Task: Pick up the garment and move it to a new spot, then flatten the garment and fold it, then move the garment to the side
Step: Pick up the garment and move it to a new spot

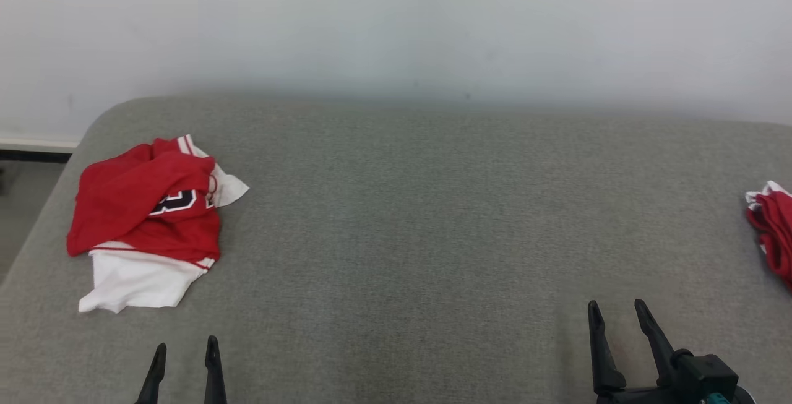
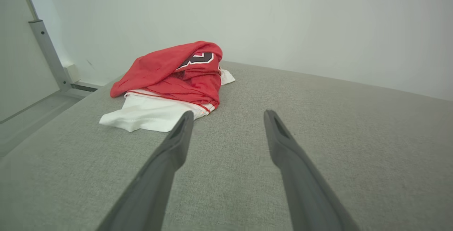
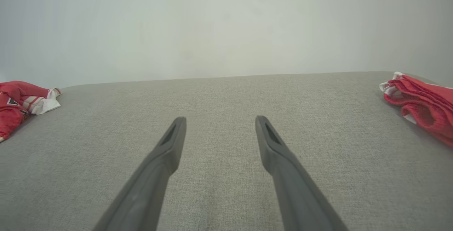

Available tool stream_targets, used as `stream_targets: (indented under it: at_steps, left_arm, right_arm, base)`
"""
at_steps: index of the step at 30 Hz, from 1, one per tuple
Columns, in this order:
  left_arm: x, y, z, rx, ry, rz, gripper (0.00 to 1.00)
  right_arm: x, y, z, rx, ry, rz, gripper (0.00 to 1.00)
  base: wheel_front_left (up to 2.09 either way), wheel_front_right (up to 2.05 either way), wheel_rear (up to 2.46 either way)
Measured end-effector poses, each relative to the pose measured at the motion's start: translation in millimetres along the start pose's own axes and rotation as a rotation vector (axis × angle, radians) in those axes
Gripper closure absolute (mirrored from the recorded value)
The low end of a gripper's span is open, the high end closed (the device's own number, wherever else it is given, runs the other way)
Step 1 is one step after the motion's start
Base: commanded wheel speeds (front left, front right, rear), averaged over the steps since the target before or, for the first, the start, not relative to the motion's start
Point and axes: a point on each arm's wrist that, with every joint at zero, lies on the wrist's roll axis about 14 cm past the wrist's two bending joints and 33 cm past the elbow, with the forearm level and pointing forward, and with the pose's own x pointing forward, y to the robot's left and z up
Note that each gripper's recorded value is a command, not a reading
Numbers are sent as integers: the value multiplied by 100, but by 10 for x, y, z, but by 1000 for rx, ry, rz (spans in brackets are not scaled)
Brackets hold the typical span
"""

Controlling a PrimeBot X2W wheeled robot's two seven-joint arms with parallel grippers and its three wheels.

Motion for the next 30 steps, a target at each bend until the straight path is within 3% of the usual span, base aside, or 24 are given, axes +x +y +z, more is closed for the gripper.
stream_targets:
  at_steps: [20,30]
  left_arm:
    - [-793,895,46,2,-18,316,0]
    - [-1057,1100,53,-6,-30,400,0]
  right_arm:
    - [388,1092,-73,-2,25,325,0]
    - [382,1306,-46,-15,21,390,0]
  base:
    - [0,0,0]
    - [0,0,0]
